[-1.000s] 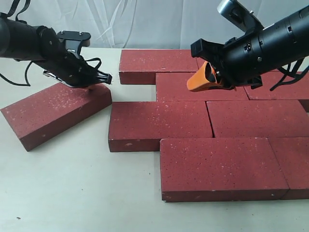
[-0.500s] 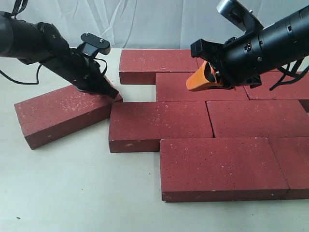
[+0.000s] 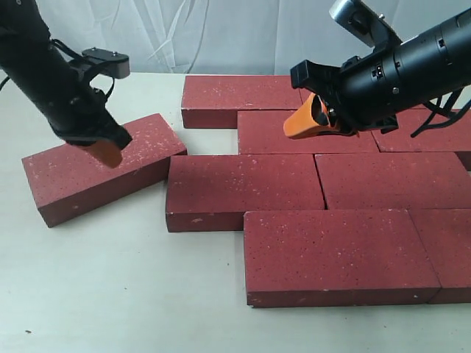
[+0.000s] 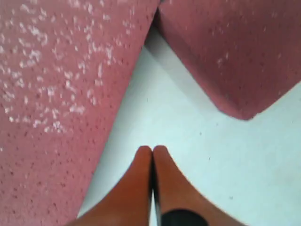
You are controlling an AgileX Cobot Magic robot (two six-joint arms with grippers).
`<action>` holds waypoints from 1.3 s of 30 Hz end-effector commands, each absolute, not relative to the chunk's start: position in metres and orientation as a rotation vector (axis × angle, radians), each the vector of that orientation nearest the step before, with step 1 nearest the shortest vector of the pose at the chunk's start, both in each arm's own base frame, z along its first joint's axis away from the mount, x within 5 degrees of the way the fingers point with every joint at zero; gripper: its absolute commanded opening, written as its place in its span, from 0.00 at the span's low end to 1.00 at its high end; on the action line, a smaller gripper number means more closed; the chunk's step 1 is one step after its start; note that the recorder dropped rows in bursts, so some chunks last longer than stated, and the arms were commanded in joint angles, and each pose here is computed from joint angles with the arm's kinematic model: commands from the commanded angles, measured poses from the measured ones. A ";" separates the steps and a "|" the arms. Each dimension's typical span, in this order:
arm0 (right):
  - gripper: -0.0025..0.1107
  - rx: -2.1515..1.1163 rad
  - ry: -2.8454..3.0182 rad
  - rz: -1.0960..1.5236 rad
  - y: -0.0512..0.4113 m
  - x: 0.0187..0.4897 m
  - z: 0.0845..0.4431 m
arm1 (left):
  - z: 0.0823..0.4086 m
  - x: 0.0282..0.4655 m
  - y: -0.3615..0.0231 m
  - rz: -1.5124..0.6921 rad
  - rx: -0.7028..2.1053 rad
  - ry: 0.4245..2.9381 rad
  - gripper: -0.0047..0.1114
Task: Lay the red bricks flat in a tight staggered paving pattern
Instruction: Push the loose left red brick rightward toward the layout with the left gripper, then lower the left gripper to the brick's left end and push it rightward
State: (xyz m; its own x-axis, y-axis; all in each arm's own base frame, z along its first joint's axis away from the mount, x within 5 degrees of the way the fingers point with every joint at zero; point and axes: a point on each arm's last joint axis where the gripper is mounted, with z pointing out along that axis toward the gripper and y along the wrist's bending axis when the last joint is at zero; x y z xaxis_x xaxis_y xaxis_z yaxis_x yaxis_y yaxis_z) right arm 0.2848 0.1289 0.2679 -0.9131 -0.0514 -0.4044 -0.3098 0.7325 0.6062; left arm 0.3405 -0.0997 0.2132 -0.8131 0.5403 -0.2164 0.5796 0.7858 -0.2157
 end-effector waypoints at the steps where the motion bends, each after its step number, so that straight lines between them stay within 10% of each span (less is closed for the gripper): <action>1: 0.02 -0.300 2.563 0.991 0.128 0.283 0.270 | 0.199 0.322 -0.089 -0.349 0.982 2.951 0.04; 39: 0.02 -0.317 2.554 0.976 0.128 0.284 0.270 | 0.154 0.318 -0.033 0.163 0.852 2.933 0.04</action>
